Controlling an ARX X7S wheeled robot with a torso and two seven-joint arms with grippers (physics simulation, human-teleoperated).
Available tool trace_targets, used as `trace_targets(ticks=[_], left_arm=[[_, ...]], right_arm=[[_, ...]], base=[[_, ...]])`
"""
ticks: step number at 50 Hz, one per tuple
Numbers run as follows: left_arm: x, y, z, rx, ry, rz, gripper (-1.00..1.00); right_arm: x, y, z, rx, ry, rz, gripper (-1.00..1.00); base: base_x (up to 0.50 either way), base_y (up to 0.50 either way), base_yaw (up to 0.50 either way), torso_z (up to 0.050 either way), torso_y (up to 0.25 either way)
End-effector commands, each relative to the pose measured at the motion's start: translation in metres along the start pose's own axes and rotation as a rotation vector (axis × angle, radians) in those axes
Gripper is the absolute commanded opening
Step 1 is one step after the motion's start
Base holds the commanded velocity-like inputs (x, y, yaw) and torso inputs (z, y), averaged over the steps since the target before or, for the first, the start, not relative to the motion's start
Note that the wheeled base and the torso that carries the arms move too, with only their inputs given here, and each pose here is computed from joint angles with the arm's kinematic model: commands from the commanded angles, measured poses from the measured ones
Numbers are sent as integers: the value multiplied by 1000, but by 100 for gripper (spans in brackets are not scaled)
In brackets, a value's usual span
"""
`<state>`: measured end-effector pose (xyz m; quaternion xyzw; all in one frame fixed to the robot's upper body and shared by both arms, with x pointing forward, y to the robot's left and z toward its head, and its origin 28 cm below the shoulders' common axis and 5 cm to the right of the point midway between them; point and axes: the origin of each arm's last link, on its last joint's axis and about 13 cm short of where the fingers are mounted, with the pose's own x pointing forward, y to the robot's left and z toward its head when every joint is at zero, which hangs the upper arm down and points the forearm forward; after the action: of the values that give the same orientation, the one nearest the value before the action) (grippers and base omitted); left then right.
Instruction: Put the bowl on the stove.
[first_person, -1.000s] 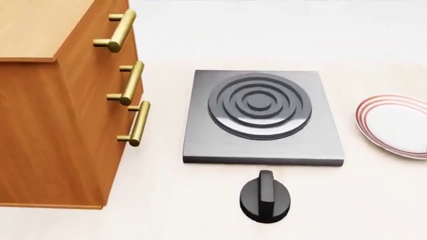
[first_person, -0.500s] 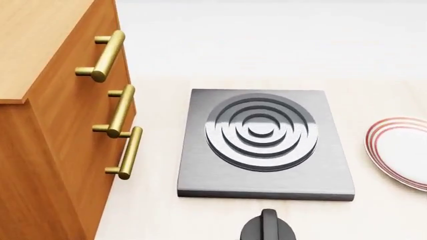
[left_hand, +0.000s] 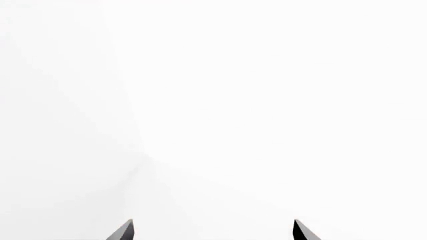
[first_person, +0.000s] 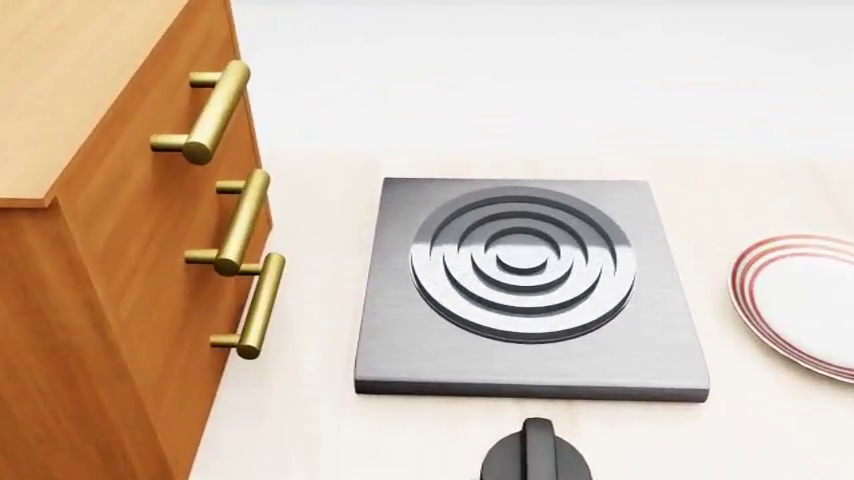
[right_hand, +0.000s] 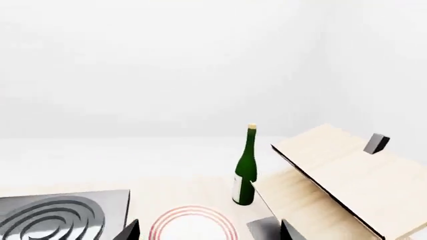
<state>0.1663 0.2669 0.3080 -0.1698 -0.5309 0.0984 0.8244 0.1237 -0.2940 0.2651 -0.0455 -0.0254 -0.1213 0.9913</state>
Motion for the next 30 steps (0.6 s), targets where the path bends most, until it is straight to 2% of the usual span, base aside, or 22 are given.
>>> trace_targets(ticks=[1, 11, 14, 18, 21, 30], left_arm=[[-2, 0, -3, 3, 10, -2, 100], [-1, 1, -5, 4, 14, 3, 100], [-1, 2, -5, 7, 15, 4, 100], [-1, 3, -5, 7, 15, 8, 100], [-1, 3, -6, 10, 15, 9, 100], [-2, 3, -6, 12, 15, 7, 100]], right_arm=[[-15, -21, 21, 18, 84, 177, 100], [-26, -33, 11, -46, 289, 260, 100], [-29, -36, 10, -30, 333, 275, 100], [-32, -40, 6, -25, 376, 258, 100], [-36, -46, -1, -18, 428, 200, 100], [-46, -53, -7, 0, 458, 192, 100]], base=[[0, 0, 0, 0, 0], [0, 0, 0, 0, 0], [0, 0, 0, 0, 0], [0, 0, 0, 0, 0], [0, 0, 0, 0, 0], [0, 0, 0, 0, 0]])
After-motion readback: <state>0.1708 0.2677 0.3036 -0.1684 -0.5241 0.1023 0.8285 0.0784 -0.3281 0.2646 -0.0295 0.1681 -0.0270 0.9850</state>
